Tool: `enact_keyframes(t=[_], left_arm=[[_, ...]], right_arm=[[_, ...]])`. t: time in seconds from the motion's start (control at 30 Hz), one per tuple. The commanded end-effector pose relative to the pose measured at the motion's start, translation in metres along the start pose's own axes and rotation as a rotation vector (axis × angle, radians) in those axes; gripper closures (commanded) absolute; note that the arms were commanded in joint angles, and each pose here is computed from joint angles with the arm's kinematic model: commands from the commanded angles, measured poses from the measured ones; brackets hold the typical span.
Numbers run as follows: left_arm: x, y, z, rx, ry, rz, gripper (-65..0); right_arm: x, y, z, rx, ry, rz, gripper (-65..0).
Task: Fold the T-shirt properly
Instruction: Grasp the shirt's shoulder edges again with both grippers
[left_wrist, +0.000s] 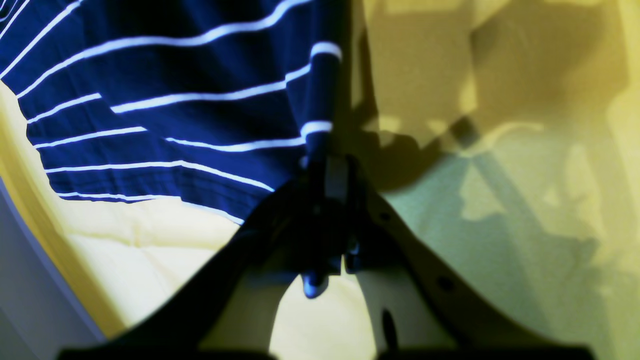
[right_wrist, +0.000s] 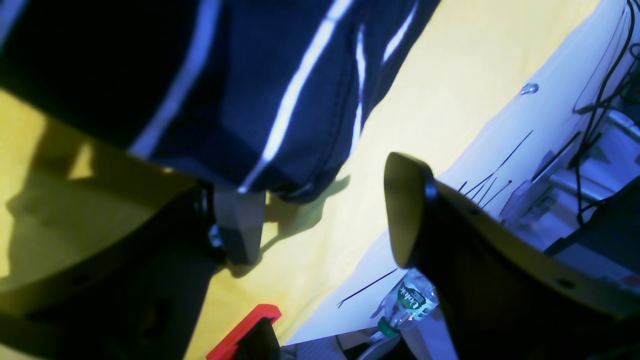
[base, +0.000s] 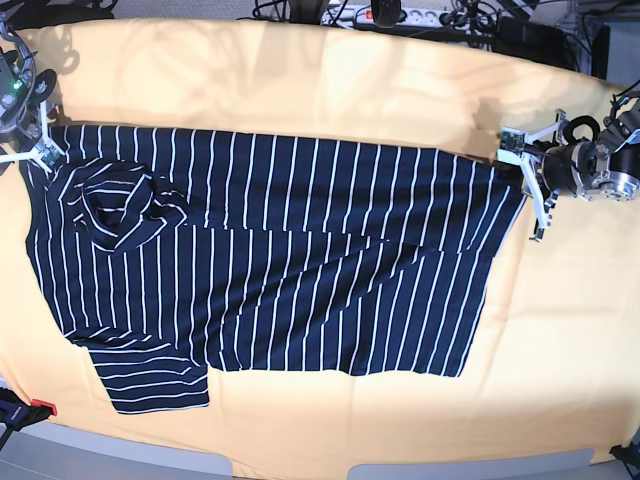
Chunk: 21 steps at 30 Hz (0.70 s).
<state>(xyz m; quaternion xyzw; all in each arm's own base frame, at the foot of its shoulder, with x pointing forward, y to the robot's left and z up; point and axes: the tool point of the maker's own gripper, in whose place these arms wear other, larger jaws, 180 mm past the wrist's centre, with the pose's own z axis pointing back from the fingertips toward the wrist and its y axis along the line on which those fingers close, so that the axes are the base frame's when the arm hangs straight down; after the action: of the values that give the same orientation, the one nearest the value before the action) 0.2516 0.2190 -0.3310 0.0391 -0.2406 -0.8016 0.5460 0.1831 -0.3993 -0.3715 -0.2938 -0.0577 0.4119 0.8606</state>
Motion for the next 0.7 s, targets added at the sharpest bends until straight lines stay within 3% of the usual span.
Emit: enact_keyframes(t=[0.0,0.13,0.27,0.47,0.67], left_arm=[[-0.005,0.007,0.009,0.018,0.013,-0.008,0.0],[-0.005,0.007,0.009,0.018,0.013,-0.008,0.0],[-0.005,0.007,0.009,0.018,0.012,-0.008,0.0],[-0.005,0.007,0.009,0.018,0.012,-0.008,0.0],[-0.004,0.007,0.009,0.019,0.012,-0.007,0.0]], right_arm=[[-0.001,-0.004,0.001,0.002,-0.007,0.002,-38.4],[0.003,0.003,0.001,0.043,-0.025,-0.019,-24.6],[0.006,0.009,0.002,0.078,-0.039,-0.042,-24.1],[0.018,0.018,0.005,0.102,-0.078,-0.055,-29.1],[0.028,0.007,0.012,0.046,-0.108,-0.071,-18.1]])
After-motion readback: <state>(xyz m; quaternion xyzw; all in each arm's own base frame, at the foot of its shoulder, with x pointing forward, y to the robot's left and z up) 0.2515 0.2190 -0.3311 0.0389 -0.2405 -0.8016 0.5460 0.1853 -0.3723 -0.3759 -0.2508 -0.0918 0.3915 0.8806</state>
